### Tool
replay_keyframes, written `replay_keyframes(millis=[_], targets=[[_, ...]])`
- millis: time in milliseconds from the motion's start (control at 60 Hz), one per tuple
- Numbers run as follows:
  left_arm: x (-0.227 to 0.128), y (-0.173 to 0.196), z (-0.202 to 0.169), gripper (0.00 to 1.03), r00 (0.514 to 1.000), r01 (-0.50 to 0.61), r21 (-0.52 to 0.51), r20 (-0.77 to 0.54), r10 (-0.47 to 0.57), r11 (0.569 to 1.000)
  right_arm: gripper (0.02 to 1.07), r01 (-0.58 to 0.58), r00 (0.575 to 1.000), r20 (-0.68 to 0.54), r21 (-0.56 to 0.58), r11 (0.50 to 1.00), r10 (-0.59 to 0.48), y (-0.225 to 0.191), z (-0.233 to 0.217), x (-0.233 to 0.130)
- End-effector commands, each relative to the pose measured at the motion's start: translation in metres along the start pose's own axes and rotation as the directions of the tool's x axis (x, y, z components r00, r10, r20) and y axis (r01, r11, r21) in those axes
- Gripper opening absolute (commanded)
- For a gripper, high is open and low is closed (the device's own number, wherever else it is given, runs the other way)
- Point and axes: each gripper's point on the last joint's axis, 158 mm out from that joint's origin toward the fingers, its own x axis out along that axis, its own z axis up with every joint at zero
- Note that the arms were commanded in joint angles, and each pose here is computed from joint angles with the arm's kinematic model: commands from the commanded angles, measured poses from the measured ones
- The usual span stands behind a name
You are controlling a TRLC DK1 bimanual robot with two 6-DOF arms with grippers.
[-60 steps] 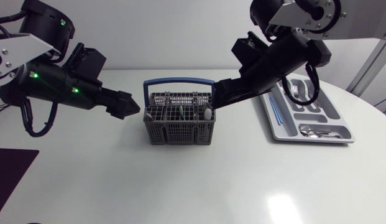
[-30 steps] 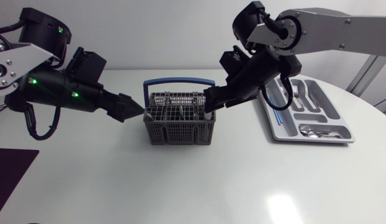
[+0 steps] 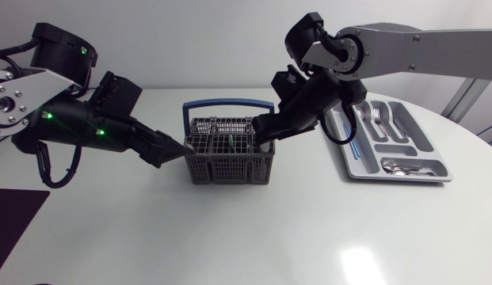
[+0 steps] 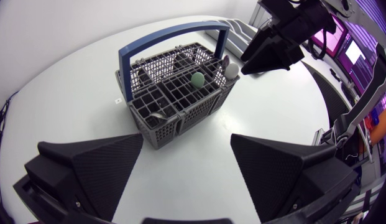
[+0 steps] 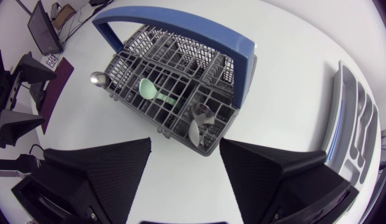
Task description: Unload the cutlery basket into the drawer organizer.
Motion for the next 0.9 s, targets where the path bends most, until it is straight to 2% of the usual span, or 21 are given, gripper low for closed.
replay_keyframes(millis=[0, 400, 700, 883], targets=[[0.004, -0.009, -0.009, 0.99, 0.999, 0.029, 0.031, -0.014, -0.029, 0.999, 0.70, 0.000, 0.999, -0.034, 0.028, 1.000, 0.001, 0.001, -0.010, 0.014], [0.006, -0.014, -0.012, 0.98, 0.999, 0.046, 0.030, -0.022, -0.045, 0.998, 0.47, 0.004, 0.999, -0.044, 0.048, 0.999, -0.002, -0.004, -0.012, 0.026], [0.008, -0.018, -0.015, 0.97, 0.998, 0.057, 0.038, -0.031, -0.056, 0.998, 0.40, 0.012, 0.999, -0.052, 0.051, 0.999, -0.009, -0.007, -0.014, 0.035], [0.009, -0.020, -0.016, 0.97, 0.998, 0.061, 0.040, -0.035, -0.060, 0.997, 0.39, 0.023, 0.998, -0.064, 0.057, 0.998, -0.019, -0.012, -0.017, 0.040]])
